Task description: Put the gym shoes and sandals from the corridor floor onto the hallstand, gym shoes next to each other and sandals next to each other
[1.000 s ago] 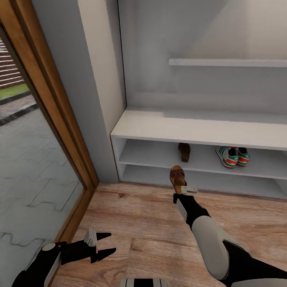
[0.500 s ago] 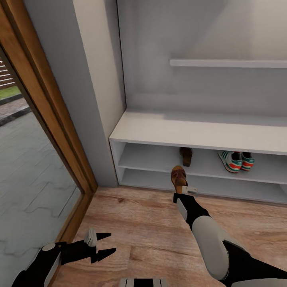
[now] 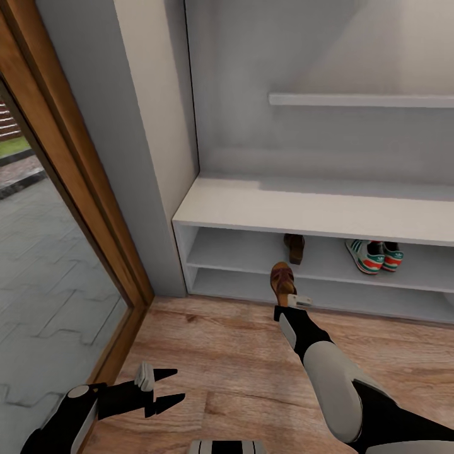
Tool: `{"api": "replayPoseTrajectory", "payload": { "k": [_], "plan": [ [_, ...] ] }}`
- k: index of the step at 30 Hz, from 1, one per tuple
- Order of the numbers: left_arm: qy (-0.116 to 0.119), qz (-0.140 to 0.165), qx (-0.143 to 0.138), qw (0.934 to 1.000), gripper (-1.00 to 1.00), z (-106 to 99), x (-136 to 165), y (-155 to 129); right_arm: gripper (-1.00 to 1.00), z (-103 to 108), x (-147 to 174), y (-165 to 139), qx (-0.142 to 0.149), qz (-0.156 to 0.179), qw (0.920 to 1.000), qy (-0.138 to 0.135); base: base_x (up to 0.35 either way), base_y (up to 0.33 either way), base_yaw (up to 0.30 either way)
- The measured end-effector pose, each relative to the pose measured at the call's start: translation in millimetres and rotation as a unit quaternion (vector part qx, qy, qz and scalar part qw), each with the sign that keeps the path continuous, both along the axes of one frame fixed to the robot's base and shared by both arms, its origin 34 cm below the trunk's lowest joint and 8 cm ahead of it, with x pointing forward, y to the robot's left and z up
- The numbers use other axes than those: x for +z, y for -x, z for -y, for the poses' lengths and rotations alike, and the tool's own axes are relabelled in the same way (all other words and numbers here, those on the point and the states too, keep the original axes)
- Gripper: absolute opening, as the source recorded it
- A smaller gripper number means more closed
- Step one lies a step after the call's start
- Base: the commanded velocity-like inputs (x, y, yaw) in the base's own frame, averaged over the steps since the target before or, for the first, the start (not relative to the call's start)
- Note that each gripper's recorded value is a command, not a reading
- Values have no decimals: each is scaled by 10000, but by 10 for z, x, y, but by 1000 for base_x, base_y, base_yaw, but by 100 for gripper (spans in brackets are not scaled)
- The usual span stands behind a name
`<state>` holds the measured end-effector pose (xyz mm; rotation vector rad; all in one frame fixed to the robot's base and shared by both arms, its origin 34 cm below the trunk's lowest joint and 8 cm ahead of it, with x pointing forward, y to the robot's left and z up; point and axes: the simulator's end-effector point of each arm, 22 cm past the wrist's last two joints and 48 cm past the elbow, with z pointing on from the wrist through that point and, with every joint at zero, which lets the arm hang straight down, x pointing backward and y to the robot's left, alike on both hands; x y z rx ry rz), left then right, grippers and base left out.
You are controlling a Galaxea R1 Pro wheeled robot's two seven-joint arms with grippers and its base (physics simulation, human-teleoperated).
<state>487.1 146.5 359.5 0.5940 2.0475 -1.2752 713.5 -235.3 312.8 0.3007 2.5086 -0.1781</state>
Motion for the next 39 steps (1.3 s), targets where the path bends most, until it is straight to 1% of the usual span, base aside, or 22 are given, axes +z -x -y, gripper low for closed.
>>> {"api": "replayPoseTrajectory", "payload": {
  "k": [10,23,39],
  "plan": [
    [0,23,0,10000,100,4,26,-9,-100,-2,37,-8,1,33,10000,0,0,0,0],
    [3,-147,-3,9999,100,5,-124,41,-100,2,-185,56,-5,-134,9999,-2,0,0,0],
    [1,-66,6,10000,100,1,-60,12,-100,1,-85,21,0,-55,10000,1,0,0,0]
  ]
}}
